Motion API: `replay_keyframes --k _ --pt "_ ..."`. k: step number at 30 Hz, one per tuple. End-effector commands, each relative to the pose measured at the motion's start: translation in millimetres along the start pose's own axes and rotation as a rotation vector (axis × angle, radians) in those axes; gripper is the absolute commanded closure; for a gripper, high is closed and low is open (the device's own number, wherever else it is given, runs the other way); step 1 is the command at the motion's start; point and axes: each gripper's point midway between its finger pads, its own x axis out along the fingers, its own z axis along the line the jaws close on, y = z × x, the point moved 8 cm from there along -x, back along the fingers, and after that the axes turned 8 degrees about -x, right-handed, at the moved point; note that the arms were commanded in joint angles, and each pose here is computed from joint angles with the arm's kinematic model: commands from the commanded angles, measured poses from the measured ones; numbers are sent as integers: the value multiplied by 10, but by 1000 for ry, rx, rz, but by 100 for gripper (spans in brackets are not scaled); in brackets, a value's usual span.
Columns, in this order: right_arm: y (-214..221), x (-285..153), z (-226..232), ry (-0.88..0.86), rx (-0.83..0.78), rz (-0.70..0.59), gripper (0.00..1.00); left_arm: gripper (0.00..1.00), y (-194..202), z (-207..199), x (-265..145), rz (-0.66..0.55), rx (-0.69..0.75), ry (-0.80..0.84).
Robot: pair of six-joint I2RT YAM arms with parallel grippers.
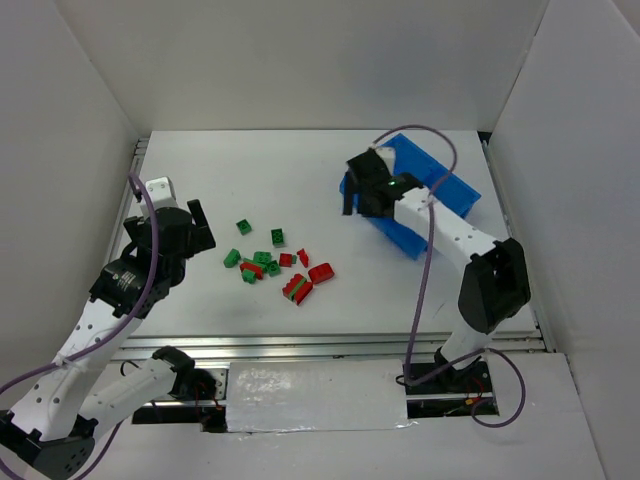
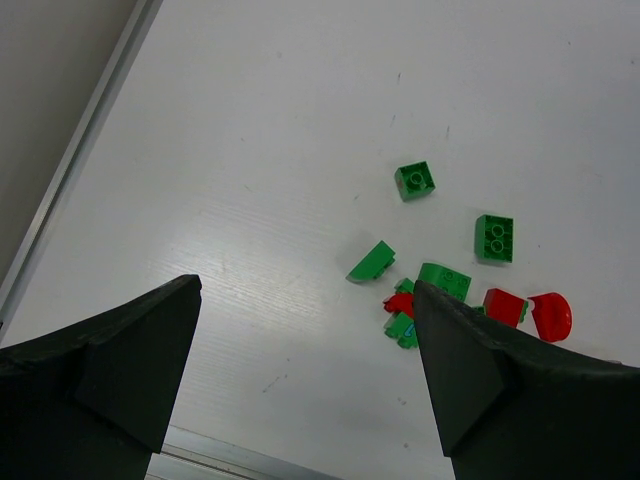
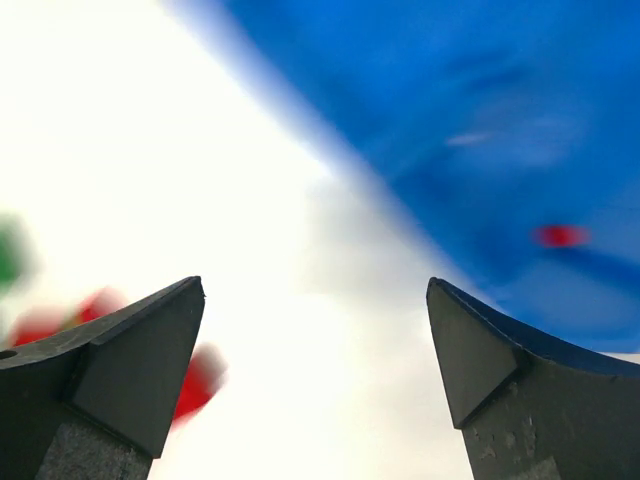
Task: Sort the legos into containers by color
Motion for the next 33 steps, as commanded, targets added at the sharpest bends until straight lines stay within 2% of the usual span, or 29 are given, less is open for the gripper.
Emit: replay_keyframes --k 1,3,6,7,8,13,21,26,33 --pt "262 -356 682 -299 -182 -4 0 0 -64 -31 4 -26 -13 21" --pt "485 -376 978 -299 -194 41 0 0 -61 -33 7 -24 -11 21" --pt "647 -355 1118 -178 -57 76 0 0 -54 -33 8 -22 -11 24" --pt "723 -410 1169 -132 56 91 0 0 -54 -37 8 -21 -10 27" --pt "784 -397 1154 -82 89 66 0 0 -54 -40 8 -21 -10 30" --pt "1055 -425 1239 -10 315 39 0 0 -50 -55 13 -14 -5 38" --pt "1306 -281 1288 27 466 107 5 0 -39 -56 2 -8 -5 53" --pt "1459 -201 1365 -4 501 160 13 0 -52 -51 -16 -14 -11 62" --pt "1536 -143 1544 -42 526 205 17 0 -60 -49 -36 -16 -14 75"
